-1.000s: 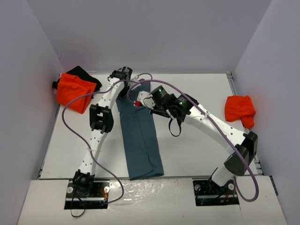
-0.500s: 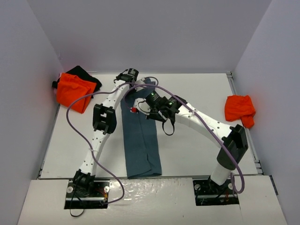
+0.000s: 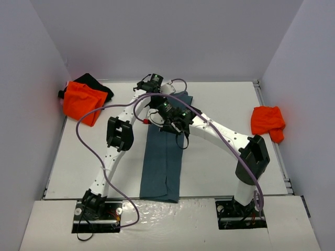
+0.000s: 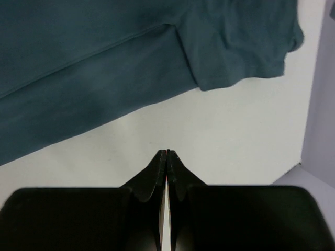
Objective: Fold and stack the t-shirts
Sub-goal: Rotate the tshirt 90 degrees, then grab the bottom of the folded rectangular tshirt with both arms
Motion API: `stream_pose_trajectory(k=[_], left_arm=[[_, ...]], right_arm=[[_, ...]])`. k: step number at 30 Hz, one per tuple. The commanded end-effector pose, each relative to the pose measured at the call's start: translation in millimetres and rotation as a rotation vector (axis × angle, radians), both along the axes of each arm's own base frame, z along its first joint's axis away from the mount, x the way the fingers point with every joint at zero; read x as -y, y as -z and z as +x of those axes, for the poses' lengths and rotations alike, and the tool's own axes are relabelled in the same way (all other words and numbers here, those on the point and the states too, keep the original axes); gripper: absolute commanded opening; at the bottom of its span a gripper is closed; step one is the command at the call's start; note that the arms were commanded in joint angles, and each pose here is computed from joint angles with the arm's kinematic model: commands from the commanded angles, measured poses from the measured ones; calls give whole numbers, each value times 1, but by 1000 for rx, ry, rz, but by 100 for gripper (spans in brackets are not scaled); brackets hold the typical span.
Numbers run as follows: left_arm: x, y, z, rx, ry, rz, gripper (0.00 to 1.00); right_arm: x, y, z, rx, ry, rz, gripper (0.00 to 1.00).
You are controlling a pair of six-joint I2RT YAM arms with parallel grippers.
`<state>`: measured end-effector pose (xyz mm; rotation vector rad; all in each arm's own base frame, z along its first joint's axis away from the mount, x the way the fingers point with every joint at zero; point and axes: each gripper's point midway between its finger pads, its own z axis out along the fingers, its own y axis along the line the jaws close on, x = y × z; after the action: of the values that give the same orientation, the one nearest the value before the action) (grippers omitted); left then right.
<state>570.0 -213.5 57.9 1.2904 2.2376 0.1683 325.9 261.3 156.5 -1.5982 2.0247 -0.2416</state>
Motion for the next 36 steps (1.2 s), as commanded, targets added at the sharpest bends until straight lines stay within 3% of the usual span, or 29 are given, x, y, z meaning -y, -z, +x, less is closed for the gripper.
stream_pose_trajectory(k=[1,3,4,9,11,14,16,19,23,25,27,29,31,36], left_arm=[[-55,-147,21,267,-193,-144,61],[-85,-176,22,327,-265,-147,61],[-97,-186,22,348,-292,-142,61],[-133,-203,6,322,-362,-160,63],[-144,-206,-2,306,-389,-176,62],[-141,-188,-23,211,-353,-192,53],[-133,-193,-41,178,-292,-211,53],[-123,-182,-73,85,-191,-201,54],[-143,-162,-86,66,-253,-126,54],[-157,-159,-84,71,-315,-131,54],[-169,-159,-82,69,-404,-244,49],[-164,-159,-90,40,-390,-349,48],[-151,-175,-97,94,-343,-405,48],[-161,-150,-109,99,-379,-324,52]], right_arm=[[8,-66,41,237,140,81,1],[20,-89,60,318,226,109,14],[27,-97,68,346,264,119,15],[64,-98,118,367,418,166,17],[66,-94,137,347,444,212,13],[63,-67,151,280,459,222,5],[50,-49,145,219,420,220,10],[30,-27,120,100,321,216,13],[2,-9,34,-100,81,171,21],[-7,-6,-3,-118,3,135,33],[-13,-10,-52,-161,-103,95,47],[-12,-5,-82,-232,-152,56,47],[-6,4,-112,-357,-177,50,48],[3,34,-159,-504,-228,-24,49]])
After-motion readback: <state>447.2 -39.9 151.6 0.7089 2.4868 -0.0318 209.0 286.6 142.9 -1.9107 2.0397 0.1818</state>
